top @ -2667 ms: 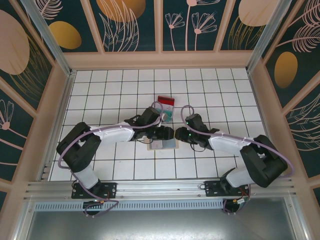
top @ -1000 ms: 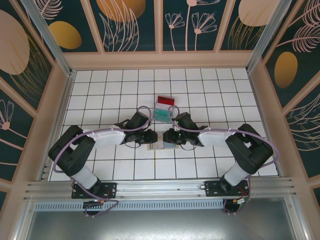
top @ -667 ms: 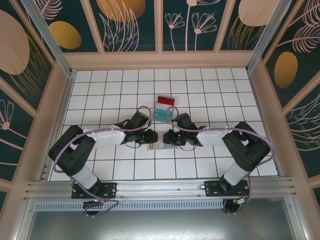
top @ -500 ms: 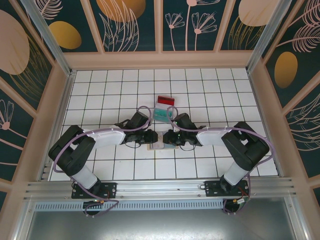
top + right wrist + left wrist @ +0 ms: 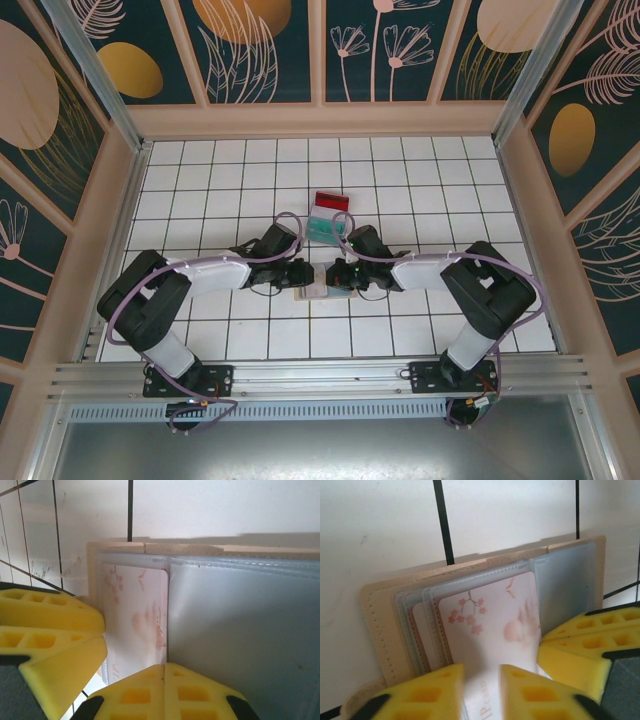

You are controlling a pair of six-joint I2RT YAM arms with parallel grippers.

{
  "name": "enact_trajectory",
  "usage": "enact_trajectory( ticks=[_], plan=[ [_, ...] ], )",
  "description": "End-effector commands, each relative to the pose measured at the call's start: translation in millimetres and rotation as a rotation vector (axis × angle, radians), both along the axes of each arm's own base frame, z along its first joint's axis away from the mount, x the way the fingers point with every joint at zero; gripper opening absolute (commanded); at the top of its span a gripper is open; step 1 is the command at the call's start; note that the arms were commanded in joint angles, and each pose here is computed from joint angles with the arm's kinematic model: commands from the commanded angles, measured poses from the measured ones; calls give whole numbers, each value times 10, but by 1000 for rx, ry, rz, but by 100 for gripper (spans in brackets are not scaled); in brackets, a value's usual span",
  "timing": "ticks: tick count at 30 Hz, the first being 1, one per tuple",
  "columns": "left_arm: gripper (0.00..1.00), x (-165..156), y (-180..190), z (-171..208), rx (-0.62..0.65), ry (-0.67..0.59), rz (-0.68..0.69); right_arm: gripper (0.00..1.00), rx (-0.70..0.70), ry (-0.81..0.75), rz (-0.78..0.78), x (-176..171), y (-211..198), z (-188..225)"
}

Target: Take the credit cards out of the card holder

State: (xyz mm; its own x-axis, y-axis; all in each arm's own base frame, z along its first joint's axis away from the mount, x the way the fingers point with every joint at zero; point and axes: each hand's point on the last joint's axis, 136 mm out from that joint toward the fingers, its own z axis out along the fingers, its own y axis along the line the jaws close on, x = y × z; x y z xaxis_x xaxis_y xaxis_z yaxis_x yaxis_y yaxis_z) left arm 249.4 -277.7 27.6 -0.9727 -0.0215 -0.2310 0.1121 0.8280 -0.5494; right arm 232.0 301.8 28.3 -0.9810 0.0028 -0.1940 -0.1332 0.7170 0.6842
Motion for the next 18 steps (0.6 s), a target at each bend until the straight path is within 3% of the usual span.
enact_trajectory(
  ticks=[1,18],
  plan=[
    [21,-87,67,-174,48,47,-1,0,23,-8,5,14,28,43],
    [18,-158,230,-348,140,83,12,0,7,-3,-32,22,-133,18]
  ],
)
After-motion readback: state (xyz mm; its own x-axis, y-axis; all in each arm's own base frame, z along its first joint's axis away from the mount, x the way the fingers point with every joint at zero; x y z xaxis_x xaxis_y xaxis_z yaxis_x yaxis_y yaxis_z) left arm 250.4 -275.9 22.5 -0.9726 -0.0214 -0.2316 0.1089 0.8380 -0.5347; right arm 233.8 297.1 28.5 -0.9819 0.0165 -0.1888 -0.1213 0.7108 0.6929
